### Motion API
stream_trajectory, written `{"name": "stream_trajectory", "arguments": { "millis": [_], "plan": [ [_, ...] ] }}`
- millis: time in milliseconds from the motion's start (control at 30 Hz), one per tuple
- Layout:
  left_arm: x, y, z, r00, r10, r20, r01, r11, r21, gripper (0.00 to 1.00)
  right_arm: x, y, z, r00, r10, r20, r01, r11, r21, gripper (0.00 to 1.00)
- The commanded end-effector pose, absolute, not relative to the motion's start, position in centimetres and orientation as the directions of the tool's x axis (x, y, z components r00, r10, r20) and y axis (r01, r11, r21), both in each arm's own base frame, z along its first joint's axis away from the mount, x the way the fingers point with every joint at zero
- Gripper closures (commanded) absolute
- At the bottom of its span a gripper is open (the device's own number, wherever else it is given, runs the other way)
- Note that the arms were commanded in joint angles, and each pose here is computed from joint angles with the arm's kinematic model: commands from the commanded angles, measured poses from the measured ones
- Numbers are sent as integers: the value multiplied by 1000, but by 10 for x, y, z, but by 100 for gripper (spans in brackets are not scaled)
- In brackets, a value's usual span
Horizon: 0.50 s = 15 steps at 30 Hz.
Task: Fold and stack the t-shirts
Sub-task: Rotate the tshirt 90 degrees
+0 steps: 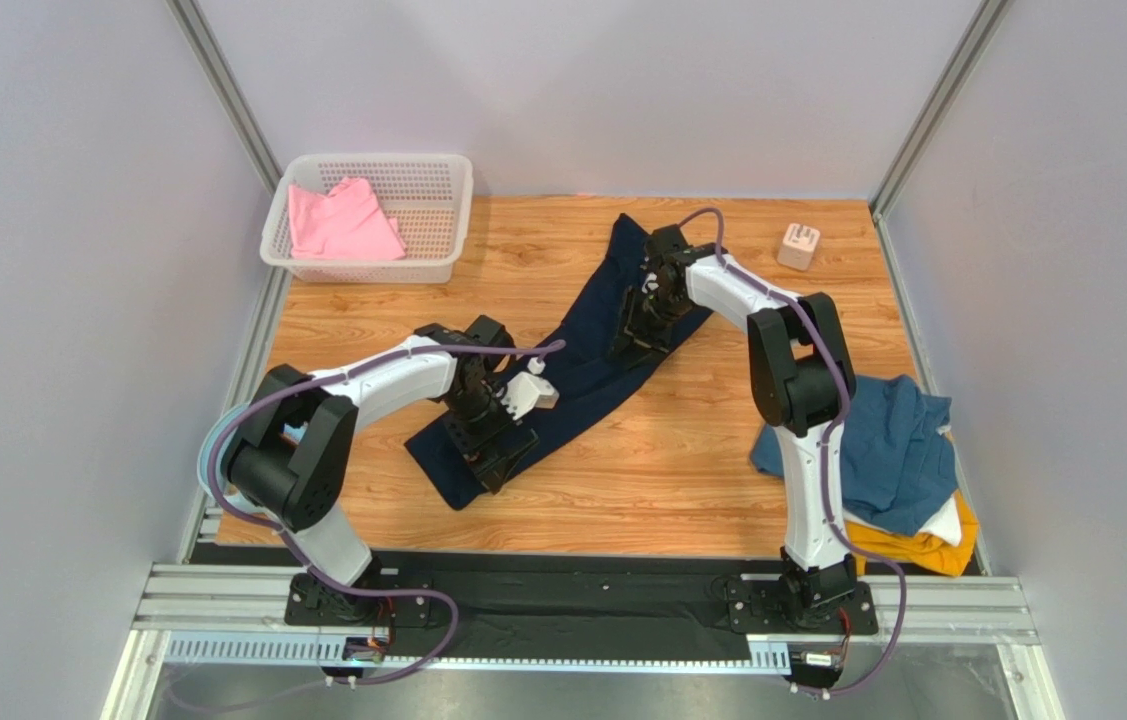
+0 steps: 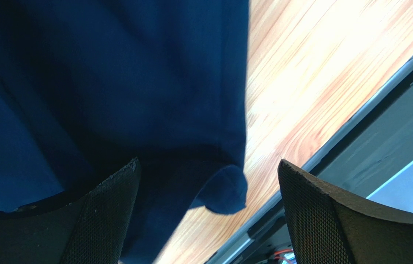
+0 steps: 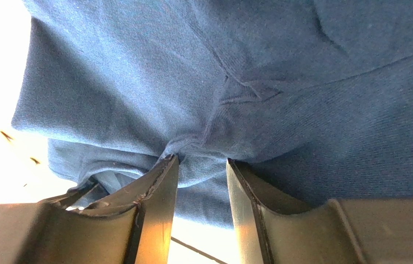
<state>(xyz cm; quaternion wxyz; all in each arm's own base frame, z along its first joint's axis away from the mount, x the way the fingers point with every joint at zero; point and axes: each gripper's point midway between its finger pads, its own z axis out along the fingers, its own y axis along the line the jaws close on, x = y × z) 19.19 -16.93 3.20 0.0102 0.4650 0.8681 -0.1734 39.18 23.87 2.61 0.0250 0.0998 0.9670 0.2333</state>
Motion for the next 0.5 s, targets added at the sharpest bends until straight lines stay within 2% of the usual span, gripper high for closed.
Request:
{"name": "stream_trajectory", "arguments": {
  "millis": [0, 233, 367, 467],
  "plan": [
    [181, -138, 31, -544, 828, -136, 829, 506, -237, 0, 383, 219, -3, -981, 196, 10, 186, 910, 370, 55],
    [181, -77, 25, -546, 836, -61, 833, 534, -140, 0, 383, 214, -4, -978, 208, 11, 198, 908, 368, 56],
    [200, -47, 42, -578, 812, -79, 816, 574, -72, 0, 382, 211, -6, -977, 213, 17, 204, 909, 363, 56],
    [221, -47, 67, -571, 810, -131, 819, 574, -20, 0, 383, 208, -8, -975, 221, 18, 213, 909, 359, 56]
  ]
}}
